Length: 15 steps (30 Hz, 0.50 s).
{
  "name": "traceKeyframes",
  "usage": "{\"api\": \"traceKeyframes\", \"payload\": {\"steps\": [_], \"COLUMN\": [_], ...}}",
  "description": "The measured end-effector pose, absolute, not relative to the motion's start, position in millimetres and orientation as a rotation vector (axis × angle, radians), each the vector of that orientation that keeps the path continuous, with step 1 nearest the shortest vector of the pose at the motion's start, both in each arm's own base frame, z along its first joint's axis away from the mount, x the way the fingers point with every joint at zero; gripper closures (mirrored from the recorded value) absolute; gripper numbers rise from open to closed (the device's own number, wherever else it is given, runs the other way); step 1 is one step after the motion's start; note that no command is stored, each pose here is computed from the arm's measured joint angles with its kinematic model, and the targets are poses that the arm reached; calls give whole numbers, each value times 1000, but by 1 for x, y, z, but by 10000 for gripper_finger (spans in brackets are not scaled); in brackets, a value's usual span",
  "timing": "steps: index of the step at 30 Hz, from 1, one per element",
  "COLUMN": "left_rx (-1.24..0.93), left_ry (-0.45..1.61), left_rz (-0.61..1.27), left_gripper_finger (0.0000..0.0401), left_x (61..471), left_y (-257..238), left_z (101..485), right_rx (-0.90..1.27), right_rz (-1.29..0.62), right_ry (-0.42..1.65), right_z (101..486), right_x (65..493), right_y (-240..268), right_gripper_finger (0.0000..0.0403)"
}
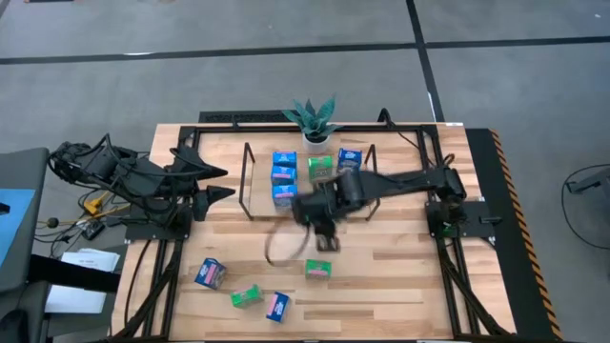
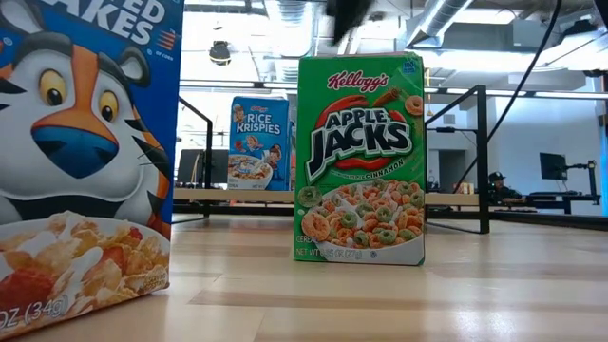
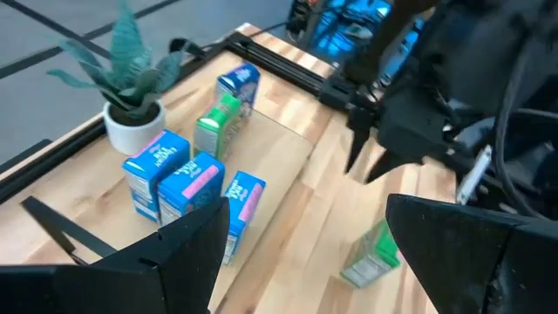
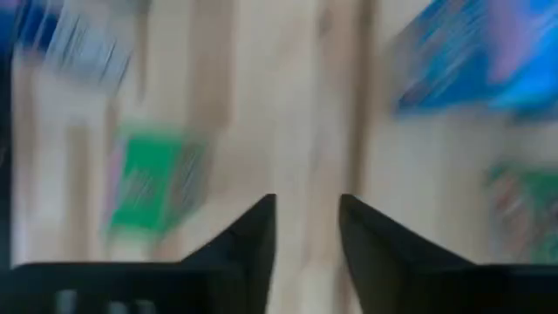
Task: Stack cereal on shelf
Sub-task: Put the right green cereal box on the shelf aligned with the other green cereal box
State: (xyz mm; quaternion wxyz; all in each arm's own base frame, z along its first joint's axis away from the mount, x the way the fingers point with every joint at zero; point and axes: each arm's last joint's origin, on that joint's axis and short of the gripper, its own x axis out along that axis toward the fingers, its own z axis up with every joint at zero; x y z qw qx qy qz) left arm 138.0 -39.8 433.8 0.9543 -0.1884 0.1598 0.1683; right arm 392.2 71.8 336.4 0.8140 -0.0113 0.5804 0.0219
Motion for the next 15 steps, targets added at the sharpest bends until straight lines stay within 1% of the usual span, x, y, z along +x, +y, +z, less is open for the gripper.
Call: {"api": "traceKeyframes", "payload": {"steps": [4, 7, 10, 15], "left_rx": [-365, -351, -331, -303], "left_ry": [342, 351, 363, 382], "left_rz": [309, 291, 267, 263], "left_gripper_finger": [101, 101, 101, 101], "left_x": [138, 138, 138, 137], "left_y": [-41, -41, -42, -42], "left_z": [434, 433, 433, 432], "right_rx": [-14, 22, 71, 120], "right_rz": [72, 67, 27, -2], "right_ry": [1329, 1297, 1254, 1243], "right_z": [328, 328, 322, 299], "right_x": [382, 378, 378, 379], "right_y": [106, 130, 147, 162], "right_gripper_finger": [165, 124, 106, 101]}}
